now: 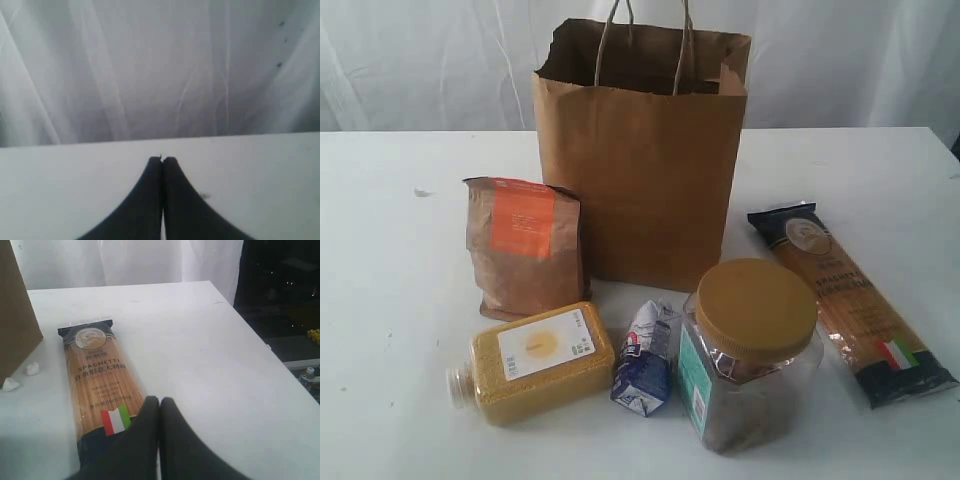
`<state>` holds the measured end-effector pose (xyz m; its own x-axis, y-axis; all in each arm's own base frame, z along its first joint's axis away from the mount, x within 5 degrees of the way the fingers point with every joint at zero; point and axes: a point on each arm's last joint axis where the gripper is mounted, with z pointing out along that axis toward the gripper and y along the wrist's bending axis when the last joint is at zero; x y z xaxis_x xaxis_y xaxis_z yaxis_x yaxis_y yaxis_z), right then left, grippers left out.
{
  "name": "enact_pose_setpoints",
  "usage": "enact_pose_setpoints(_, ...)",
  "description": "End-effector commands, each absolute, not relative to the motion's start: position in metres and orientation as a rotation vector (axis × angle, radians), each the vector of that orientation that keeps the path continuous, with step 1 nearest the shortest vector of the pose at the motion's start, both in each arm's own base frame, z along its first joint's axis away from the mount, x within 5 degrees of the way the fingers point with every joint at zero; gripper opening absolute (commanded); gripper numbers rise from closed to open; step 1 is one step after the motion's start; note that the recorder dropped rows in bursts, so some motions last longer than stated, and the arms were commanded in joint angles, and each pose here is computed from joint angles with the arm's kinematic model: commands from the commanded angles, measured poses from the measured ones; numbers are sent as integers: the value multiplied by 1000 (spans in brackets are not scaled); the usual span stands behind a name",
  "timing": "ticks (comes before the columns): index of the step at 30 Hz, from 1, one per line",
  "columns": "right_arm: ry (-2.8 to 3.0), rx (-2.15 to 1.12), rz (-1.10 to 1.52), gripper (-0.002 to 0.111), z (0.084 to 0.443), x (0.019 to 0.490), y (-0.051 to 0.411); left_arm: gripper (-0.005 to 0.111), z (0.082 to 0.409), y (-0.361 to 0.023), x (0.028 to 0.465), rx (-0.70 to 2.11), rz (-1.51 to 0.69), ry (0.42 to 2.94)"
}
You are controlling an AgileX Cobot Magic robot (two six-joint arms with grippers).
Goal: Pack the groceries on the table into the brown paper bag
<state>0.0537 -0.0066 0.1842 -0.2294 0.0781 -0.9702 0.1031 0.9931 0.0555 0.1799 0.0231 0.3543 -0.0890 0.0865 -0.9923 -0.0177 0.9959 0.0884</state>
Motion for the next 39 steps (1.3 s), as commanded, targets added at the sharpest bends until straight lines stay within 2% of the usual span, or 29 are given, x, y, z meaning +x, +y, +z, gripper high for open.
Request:
enact_pose_setpoints(1, 1794, 131, -25, 0, 185, 54, -7, 0, 378, -4, 140, 210, -55, 1500)
enact_pose_setpoints(5, 1794, 131, -25, 0, 185, 54, -7, 0, 374, -11, 109, 149, -106, 1411)
enact_pose_setpoints(8, 1794, 131, -25, 0, 185, 54, -7, 0, 353, -4, 93, 2, -89, 1392)
enact_pose_setpoints(12, 1794, 131, -25, 0, 185, 54, -7, 0, 319, -5, 74, -35, -64, 1387)
enact_pose_setpoints(19, 1794, 131, -25, 0, 185, 54, -7, 0, 261, -9, 67, -139, -214, 1458)
enact_pose_setpoints(23, 1794, 131, -25, 0, 185, 54, -7, 0, 240, -5, 69, -230, -237, 1503)
enact_pose_setpoints(30, 1794, 131, -25, 0, 185, 54, -7, 0, 241, 2, 67, -296, -212, 1493)
enact_pose_setpoints(39, 1794, 131, -25, 0, 185, 54, -7, 0, 247, -3, 67, -223, -232, 1488)
